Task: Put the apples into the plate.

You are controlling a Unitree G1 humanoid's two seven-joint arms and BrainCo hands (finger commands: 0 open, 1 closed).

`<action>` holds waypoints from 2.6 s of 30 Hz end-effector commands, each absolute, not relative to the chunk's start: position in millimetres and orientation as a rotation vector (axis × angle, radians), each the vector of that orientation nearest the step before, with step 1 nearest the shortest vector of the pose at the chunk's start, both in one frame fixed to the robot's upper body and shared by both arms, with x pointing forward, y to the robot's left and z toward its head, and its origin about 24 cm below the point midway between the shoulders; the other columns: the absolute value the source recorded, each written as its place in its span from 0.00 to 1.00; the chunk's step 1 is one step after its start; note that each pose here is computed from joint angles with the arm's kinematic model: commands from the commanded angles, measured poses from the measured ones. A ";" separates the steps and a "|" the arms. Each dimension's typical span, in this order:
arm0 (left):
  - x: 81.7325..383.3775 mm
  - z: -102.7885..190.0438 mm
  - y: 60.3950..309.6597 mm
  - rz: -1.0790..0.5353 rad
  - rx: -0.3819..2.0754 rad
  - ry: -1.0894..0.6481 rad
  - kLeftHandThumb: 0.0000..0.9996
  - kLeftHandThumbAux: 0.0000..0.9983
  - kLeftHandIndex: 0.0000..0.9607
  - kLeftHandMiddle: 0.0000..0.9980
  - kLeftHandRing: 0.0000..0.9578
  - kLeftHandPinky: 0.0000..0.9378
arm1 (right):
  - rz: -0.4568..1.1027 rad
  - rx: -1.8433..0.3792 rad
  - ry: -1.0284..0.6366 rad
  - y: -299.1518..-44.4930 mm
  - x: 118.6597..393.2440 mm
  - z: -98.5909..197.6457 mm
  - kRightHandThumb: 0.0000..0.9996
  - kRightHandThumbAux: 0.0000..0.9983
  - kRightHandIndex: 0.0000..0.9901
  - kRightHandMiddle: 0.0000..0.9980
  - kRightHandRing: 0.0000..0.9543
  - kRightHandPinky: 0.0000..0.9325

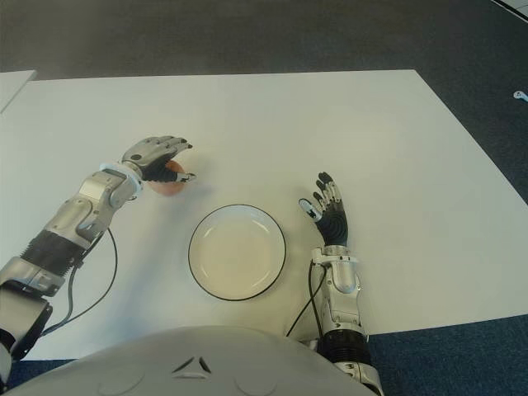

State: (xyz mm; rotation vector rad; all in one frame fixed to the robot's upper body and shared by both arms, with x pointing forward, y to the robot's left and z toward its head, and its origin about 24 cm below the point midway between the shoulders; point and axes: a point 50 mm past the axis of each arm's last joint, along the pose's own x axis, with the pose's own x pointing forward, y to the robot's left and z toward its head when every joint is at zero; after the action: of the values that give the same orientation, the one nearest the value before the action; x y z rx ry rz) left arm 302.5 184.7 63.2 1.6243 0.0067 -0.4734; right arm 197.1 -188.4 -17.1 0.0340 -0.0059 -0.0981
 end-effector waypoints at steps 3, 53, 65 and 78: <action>296.2 52.9 188.4 -0.498 1.614 0.055 0.24 0.26 0.00 0.00 0.00 0.00 | -0.133 0.063 0.198 -190.5 168.0 -52.0 0.13 0.60 0.05 0.06 0.02 0.02; 281.6 -2.6 209.9 -0.450 1.603 0.107 0.23 0.28 0.00 0.00 0.00 0.01 | -0.143 0.055 0.200 -197.5 168.0 -54.4 0.12 0.60 0.04 0.04 0.00 0.02; 284.3 -21.0 216.5 -0.376 1.554 0.079 0.21 0.29 0.00 0.00 0.00 0.03 | -0.132 0.092 0.191 -202.1 167.6 -54.9 0.13 0.60 0.05 0.05 0.01 0.02; 283.8 -31.5 213.1 -0.347 1.526 0.070 0.20 0.32 0.01 0.00 0.00 0.03 | -0.119 0.141 0.183 -211.7 165.9 -52.5 0.13 0.60 0.06 0.06 0.02 0.04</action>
State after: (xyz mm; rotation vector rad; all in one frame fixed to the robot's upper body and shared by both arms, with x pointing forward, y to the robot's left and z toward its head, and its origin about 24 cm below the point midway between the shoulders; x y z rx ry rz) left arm 304.6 208.6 0.1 1.5138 -0.0718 -0.2611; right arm 194.6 -204.5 -17.2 0.0933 -0.0291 -0.0696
